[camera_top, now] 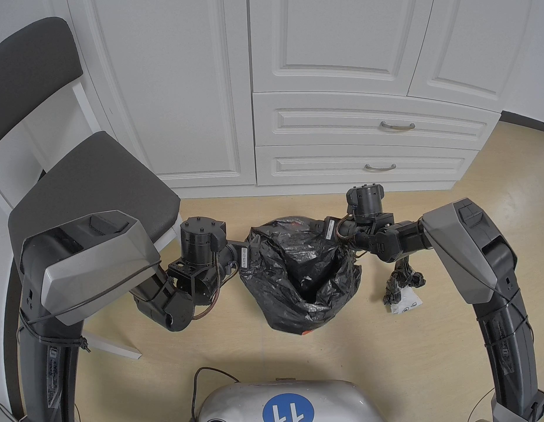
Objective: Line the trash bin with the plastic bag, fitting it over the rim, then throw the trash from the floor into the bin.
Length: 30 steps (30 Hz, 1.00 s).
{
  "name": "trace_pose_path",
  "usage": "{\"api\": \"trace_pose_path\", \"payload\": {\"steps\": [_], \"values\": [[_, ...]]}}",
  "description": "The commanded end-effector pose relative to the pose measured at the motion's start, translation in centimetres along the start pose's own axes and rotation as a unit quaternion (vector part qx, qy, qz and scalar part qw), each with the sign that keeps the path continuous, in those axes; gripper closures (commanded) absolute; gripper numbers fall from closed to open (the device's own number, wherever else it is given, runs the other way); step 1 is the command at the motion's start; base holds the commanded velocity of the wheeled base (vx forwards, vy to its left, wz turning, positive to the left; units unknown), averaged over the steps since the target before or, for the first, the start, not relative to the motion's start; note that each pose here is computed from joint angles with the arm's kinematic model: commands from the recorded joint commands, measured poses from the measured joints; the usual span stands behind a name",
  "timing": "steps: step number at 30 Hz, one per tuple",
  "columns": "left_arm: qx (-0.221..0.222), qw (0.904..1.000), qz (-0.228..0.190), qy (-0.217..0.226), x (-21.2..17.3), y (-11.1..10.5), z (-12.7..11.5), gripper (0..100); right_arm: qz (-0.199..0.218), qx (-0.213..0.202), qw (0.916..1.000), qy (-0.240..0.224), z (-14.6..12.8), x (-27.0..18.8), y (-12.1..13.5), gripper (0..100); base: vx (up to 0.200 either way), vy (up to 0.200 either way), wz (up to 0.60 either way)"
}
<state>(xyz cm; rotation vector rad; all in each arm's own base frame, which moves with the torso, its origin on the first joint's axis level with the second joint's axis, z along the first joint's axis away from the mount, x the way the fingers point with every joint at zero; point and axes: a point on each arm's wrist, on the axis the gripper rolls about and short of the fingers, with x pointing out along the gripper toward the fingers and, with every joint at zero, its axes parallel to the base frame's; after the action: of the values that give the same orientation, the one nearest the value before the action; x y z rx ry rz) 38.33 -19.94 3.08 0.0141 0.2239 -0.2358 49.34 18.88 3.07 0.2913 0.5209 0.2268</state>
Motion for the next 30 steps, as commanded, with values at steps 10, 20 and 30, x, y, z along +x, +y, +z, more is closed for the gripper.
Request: {"api": "trace_pose_path", "payload": {"steps": [10, 20, 30], "values": [[0.001, 0.9999, 0.006, 0.009, 0.6, 0.4, -0.9, 0, -0.007, -0.113, 0.9825, 0.148, -4.5, -7.3, -2.6, 0, 0.000, 0.000, 0.00], [-0.001, 0.9999, 0.011, 0.006, 0.2, 0.9, -0.6, 0, 0.052, -0.112, 0.9924, 0.004, -2.2, -13.0, 0.5, 0, 0.000, 0.000, 0.00], [0.003, 0.9999, -0.009, -0.006, -1.7, 0.4, -1.4, 0, 0.096, -0.338, 0.9345, 0.058, -9.5, -16.9, 4.8, 0, 0.000, 0.000, 0.00]]}}
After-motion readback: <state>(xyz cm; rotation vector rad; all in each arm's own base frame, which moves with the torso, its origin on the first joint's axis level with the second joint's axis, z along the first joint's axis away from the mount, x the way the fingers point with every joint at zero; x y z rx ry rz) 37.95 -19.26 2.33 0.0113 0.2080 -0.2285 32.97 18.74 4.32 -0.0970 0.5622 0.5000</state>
